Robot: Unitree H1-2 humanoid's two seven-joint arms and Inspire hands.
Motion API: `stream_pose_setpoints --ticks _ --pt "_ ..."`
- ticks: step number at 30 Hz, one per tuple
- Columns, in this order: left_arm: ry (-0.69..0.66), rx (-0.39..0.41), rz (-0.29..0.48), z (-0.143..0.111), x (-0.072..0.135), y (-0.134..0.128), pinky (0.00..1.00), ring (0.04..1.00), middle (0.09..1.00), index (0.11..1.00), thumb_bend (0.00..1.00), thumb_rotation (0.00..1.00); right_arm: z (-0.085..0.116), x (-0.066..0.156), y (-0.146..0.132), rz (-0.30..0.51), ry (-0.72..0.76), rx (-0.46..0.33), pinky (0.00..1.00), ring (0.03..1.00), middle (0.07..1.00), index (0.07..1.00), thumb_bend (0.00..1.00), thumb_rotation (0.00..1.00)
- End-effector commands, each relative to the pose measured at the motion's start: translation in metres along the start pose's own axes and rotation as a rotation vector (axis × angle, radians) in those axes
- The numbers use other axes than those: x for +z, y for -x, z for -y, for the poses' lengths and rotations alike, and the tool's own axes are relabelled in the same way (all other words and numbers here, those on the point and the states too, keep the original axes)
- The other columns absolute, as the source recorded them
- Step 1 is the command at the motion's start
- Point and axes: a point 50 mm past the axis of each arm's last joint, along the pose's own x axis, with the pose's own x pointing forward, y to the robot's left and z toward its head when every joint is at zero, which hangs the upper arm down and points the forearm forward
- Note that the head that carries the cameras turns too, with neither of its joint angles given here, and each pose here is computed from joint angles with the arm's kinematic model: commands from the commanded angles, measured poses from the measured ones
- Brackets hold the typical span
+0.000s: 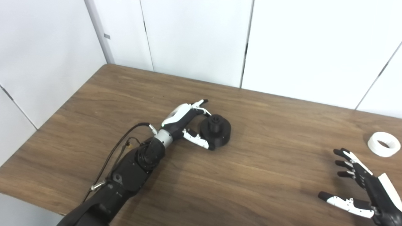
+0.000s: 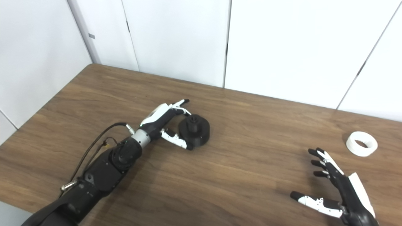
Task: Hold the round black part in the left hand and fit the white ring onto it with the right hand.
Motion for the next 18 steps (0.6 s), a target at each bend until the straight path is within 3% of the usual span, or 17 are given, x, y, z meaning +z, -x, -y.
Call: stream_pose_setpoints --ticks 1,18 --pt "-0.002 -0.089 0.034 0.011 0.010 0.000 1.00 1.000 1.000 0.487 0.52 0.08 0.010 0.017 -0.009 0.087 0.016 -0.040 0.74 0.853 0.955 0.875 0.69 0.30" --pt "-0.020 -0.261 0.210 0.063 0.060 0.008 1.00 1.000 1.000 0.486 0.52 0.08 0.010 0.017 -0.010 0.105 0.005 -0.046 0.73 0.854 0.955 0.880 0.69 0.29"
